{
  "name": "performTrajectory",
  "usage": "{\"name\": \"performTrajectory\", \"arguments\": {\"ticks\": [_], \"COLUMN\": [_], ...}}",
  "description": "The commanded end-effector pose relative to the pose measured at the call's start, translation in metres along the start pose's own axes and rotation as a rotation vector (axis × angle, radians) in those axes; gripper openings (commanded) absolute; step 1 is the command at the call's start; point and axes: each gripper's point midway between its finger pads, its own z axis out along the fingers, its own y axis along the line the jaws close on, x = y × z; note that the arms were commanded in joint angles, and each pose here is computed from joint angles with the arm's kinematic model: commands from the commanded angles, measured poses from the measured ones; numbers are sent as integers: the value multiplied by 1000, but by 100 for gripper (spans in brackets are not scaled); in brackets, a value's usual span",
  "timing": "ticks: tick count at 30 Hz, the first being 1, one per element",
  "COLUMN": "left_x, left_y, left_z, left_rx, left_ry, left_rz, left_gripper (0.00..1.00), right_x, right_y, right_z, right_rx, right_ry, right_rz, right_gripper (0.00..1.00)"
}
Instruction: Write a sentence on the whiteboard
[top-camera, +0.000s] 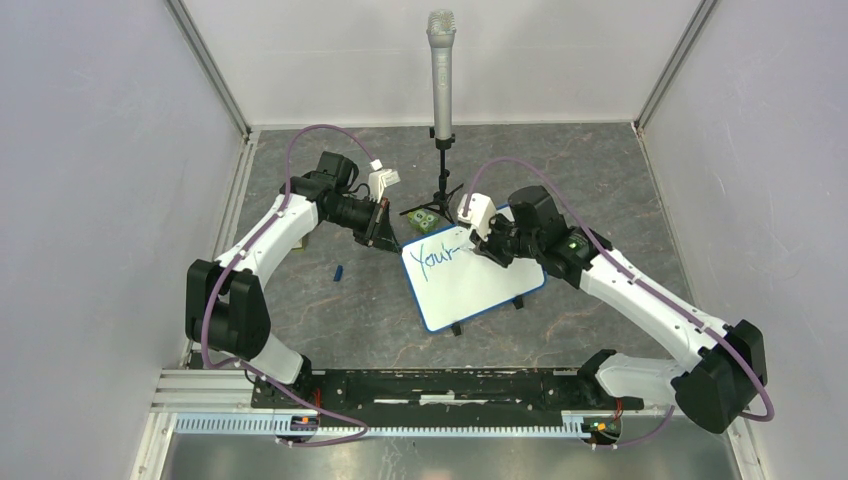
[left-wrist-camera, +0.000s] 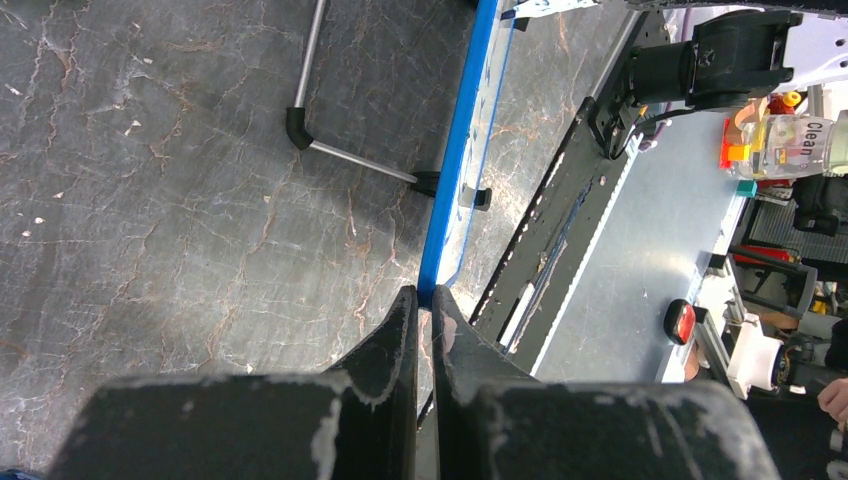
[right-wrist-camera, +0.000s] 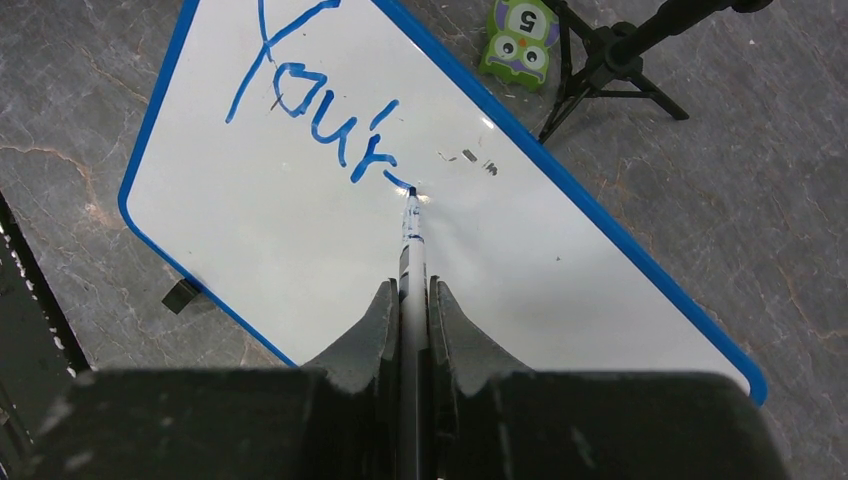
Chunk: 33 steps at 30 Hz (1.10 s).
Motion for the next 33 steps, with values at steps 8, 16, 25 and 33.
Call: {"name": "performTrajectory", "arguments": {"ticks": [8, 16, 25, 33], "left_x": [-4, -4, -3, -3], "left_y": [-6, -6, -6, -5], "left_z": [-2, -3, -2, -2], "left_rx": [21, 22, 20, 18], "left_ry": [-13, -15, -12, -12], "left_rz": [43, 45, 44, 45], "left_gripper": [2, 2, 3, 3], "right_x": [-23, -28, -17, -8], "right_y": [-20, -18, -4, 4], "right_z": [-2, 1, 7, 6], "right_rx": [55, 32, -12, -27], "right_ry": [-40, -51, -29, -24], "right_rz": [-14, -1, 6, 11], "right_gripper": [0, 0, 0, 0]}}
